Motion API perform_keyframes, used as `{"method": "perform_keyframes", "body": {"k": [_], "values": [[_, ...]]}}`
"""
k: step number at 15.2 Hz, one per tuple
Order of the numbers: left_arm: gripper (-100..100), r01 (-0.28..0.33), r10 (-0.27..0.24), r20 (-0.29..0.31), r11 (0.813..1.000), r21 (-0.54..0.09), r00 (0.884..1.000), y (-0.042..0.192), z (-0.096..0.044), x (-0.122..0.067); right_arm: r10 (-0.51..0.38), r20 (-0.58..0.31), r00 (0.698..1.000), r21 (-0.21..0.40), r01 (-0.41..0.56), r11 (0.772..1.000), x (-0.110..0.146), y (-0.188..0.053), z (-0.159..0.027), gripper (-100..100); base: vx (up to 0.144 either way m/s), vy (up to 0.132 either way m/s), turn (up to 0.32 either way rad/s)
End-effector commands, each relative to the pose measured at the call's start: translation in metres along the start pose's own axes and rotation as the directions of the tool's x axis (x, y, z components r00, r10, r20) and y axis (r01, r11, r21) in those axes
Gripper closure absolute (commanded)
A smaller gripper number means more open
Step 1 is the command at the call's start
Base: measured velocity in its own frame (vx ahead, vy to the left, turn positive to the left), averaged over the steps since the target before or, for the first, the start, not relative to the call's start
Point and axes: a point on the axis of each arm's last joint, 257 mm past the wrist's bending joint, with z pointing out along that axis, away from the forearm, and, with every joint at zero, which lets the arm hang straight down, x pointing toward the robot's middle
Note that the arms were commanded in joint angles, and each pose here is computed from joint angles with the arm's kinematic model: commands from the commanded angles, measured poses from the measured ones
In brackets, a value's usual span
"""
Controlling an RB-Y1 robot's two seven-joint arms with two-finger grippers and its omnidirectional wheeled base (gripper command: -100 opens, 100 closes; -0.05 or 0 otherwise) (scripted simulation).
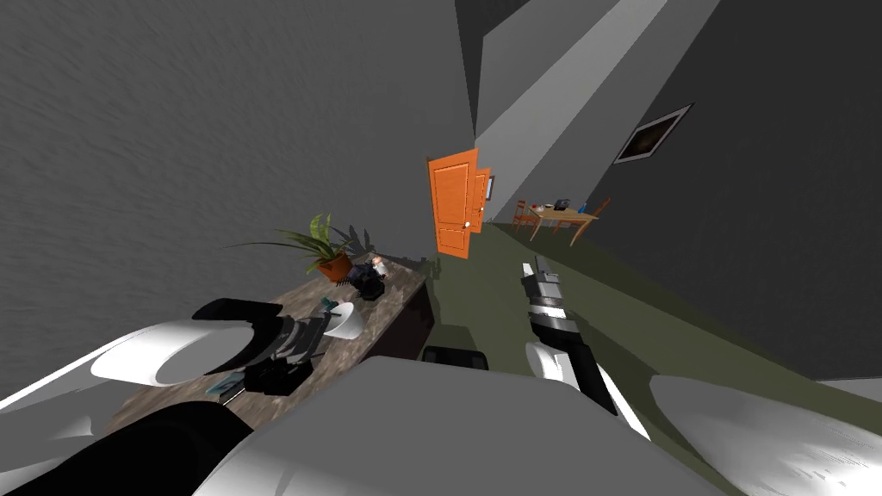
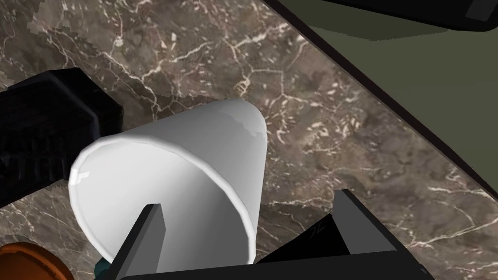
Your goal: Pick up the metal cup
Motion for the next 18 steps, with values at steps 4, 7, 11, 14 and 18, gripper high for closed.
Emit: {"method": "perform_keyframes", "body": {"k": [4, 7, 11, 14, 18], "values": [[-100, 0.008, -0.007, 0.015, 0.996, -0.093, 1.000, 0.021, -0.010, -0.006, 0.000, 0.000, 1.000, 0.000, 0.000, 1.000, 0.000, 0.000, 0.000, 0, 0.061, 0.005, 0.031], [-100, 0.011, -0.008, 0.021, 0.992, -0.124, 1.000, 0.028, -0.014, -0.008, 0.000, 0.000, 1.000, 0.000, 0.000, 1.000, 0.000, 0.000, 0.000, 0, 0.068, 0.011, 0.032], [-100, 0.014, -0.010, 0.026, 0.988, -0.156, 1.000, 0.035, -0.017, -0.010, 0.000, 0.000, 1.000, 0.000, 0.000, 1.000, 0.000, 0.000, 0.000, 0, 0.063, 0.009, 0.027], [-100, 0.033, -0.028, 0.033, 0.988, -0.153, 0.999, 0.038, 0.001, -0.022, 0.000, 0.000, 1.000, 0.000, 0.000, 1.000, 0.000, 0.000, 0.000, 0, -0.024, -0.024, -0.080], [100, 0.033, -0.028, 0.033, 0.988, -0.153, 0.999, 0.039, 0.002, -0.023, 0.000, 0.000, 1.000, 0.000, 0.000, 1.000, 0.000, 0.000, 0.000, 0, -0.023, -0.018, -0.025]]}}
